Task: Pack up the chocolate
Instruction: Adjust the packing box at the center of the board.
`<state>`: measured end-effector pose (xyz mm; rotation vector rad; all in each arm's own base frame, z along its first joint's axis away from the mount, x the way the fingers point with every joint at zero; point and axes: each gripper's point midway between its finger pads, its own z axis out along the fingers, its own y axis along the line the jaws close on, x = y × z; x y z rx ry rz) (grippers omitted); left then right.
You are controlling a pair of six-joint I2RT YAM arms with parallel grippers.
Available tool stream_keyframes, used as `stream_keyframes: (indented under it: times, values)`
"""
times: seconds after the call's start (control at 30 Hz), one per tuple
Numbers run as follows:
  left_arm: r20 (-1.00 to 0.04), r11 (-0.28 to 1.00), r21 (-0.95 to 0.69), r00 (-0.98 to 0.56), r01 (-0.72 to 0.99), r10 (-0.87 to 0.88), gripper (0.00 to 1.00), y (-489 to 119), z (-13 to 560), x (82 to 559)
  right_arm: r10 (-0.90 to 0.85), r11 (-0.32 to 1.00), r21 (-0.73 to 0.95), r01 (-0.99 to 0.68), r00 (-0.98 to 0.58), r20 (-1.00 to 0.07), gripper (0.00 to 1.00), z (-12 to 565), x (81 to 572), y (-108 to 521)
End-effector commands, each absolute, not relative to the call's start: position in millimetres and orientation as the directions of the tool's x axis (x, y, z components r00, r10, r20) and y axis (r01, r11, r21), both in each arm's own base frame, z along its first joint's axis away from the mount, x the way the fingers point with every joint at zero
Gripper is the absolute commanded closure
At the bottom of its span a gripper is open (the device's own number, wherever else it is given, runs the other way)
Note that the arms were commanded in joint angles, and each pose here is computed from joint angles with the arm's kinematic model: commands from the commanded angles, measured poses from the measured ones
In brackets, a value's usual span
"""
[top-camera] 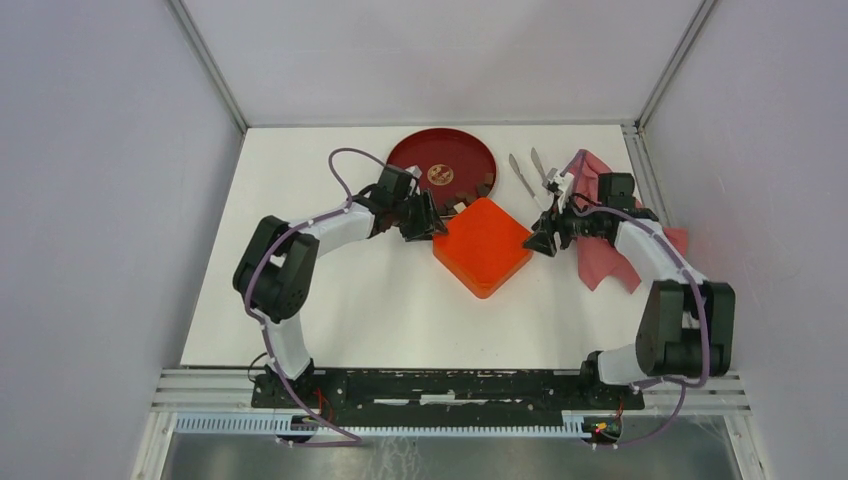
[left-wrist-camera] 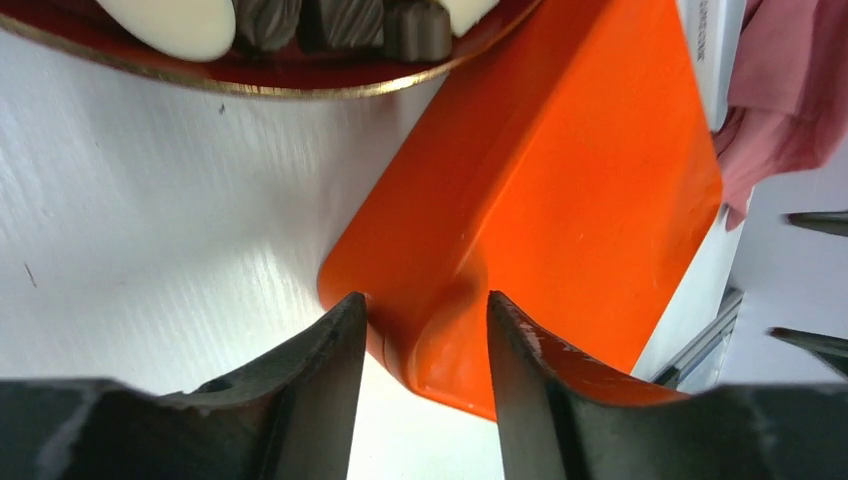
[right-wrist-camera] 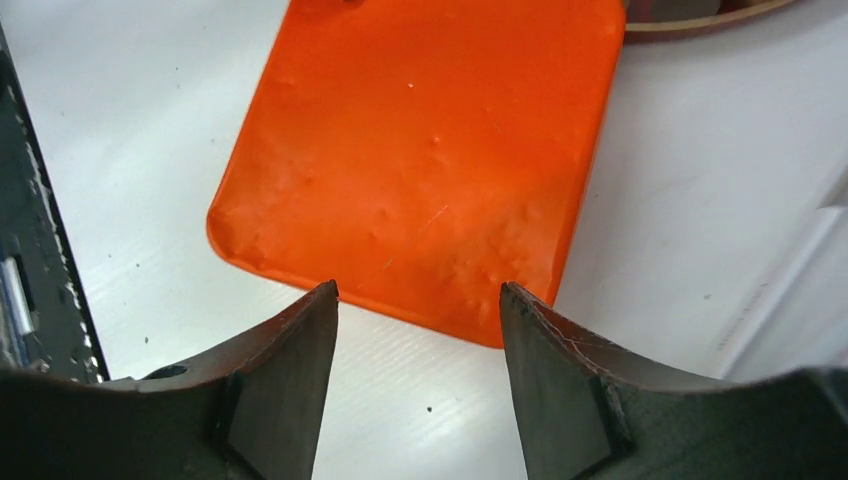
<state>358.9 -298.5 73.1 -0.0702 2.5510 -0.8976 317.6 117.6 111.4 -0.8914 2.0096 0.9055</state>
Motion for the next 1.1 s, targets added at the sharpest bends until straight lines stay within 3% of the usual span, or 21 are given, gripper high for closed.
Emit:
stream_keyframes:
  times: [0.0,0.07,0.13,0.3,0.37,0.47,0.7,0.8,0.93,1.07]
  values:
    - [-0.362,0.740,-0.655,-0.923,0.153,-0.131,0.49,-310.6,80.1,337.8,-0.414,0.433,0.069,-0.899,-0.266,-0.871,0.35,141.0,297.4,110.4]
    - [-0.364,0.725,-0.668,-0.924,0.168,-0.120,0.50,-315.7,83.9,325.8,-0.450,0.496,0.053,-0.867,-0.308,-0.838,0.39,126.8,292.5,99.3]
    - [-0.364,0.710,-0.678,-0.926,0.189,-0.101,0.50,-322.9,87.0,312.1,-0.468,0.592,0.020,-0.806,-0.363,-0.806,0.52,112.4,291.4,81.6]
    - [-0.357,0.677,-0.703,-0.931,0.216,-0.074,0.51,-344.7,87.1,277.6,-0.530,0.770,-0.191,-0.608,-0.444,-0.723,0.70,97.8,302.3,10.8]
    - [-0.358,0.650,-0.724,-0.931,0.232,-0.066,0.51,-358.1,90.9,264.6,-0.534,0.792,-0.213,-0.572,-0.481,-0.695,0.73,87.6,301.0,-8.3]
    - [-0.357,0.609,-0.748,-0.933,0.263,-0.036,0.51,-382.5,95.8,244.6,-0.524,0.766,-0.112,-0.633,-0.514,-0.679,0.76,68.1,295.2,4.0]
    - [-0.384,0.568,-0.769,-0.922,0.292,-0.045,0.50,-400.7,103.0,228.1,-0.481,0.599,0.142,-0.788,-0.496,-0.723,0.70,62.1,295.9,66.8]
    - [-0.436,0.587,-0.744,-0.898,0.319,-0.065,0.50,-390.3,109.3,226.0,-0.518,0.504,0.149,-0.851,-0.436,-0.735,0.63,67.5,299.3,96.4]
    - [-0.587,0.598,-0.661,-0.809,0.453,-0.036,0.50,-369.4,138.6,219.5,-0.514,0.430,0.169,-0.887,-0.394,-0.762,0.58,82.2,312.3,128.6]
    - [-0.799,0.635,-0.418,-0.595,0.649,0.082,0.50,-345.4,184.8,229.2,-0.498,0.438,0.151,-0.886,-0.379,-0.780,0.57,94.2,326.2,133.2]
